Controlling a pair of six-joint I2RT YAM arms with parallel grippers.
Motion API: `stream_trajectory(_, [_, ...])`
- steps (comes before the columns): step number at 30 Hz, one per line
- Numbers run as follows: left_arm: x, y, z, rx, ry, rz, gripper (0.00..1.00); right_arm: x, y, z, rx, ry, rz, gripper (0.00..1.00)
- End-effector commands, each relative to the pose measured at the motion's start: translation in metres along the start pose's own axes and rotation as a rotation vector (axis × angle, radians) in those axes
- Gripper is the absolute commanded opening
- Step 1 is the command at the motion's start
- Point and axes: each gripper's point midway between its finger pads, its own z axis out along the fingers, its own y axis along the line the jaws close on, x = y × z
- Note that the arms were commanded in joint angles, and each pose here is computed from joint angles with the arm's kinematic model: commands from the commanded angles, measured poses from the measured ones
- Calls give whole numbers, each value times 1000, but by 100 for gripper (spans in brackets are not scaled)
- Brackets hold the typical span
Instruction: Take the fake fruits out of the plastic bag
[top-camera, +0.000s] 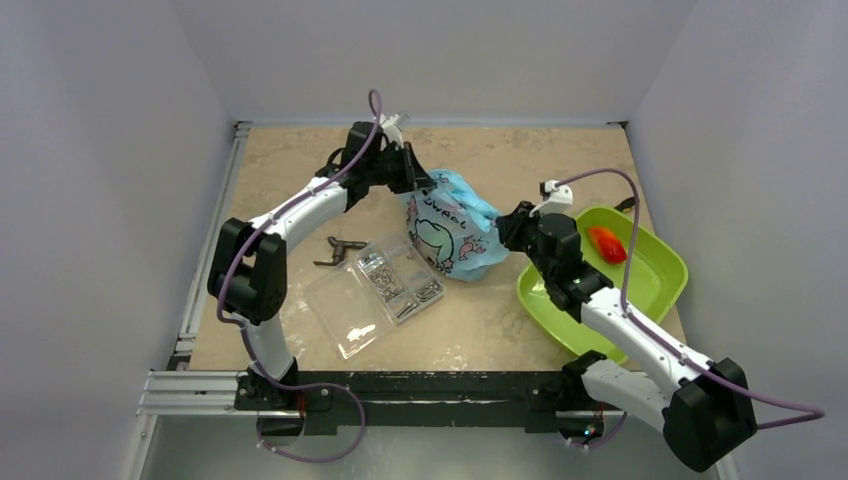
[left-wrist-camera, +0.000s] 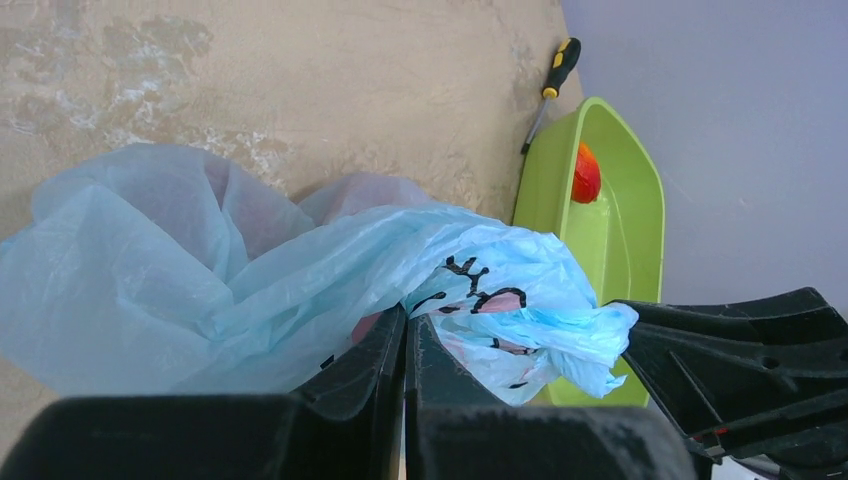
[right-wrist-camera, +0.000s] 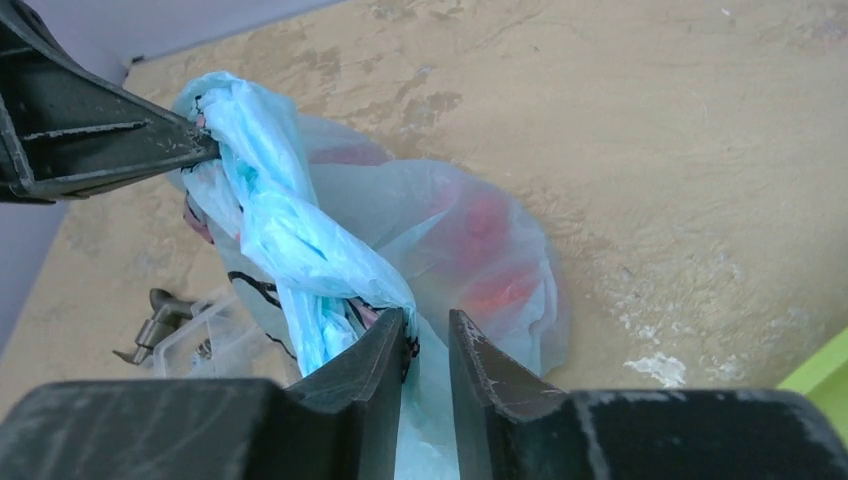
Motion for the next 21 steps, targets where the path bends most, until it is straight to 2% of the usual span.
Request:
stream_trajectory(1, [-22, -4, -6, 30, -67, 23, 0, -15, 13, -1, -53, 58, -224, 28])
stream_trajectory(5, [-21, -6, -6, 31, -58, 29, 0, -29, 22, 1, -50, 91, -309, 52])
stream_trajectory(8, [-19, -9, -6, 33, -49, 41, 0, -34, 33, 6, -61, 122, -408, 62])
stream_trajectory(14, [-16, -13, -6, 34, -32, 56, 0, -34, 73, 19, -29, 142, -629, 69])
stream_trajectory(21, [-16, -15, -7, 29, -23, 72, 0, -29, 83, 43, 128, 162, -793, 62])
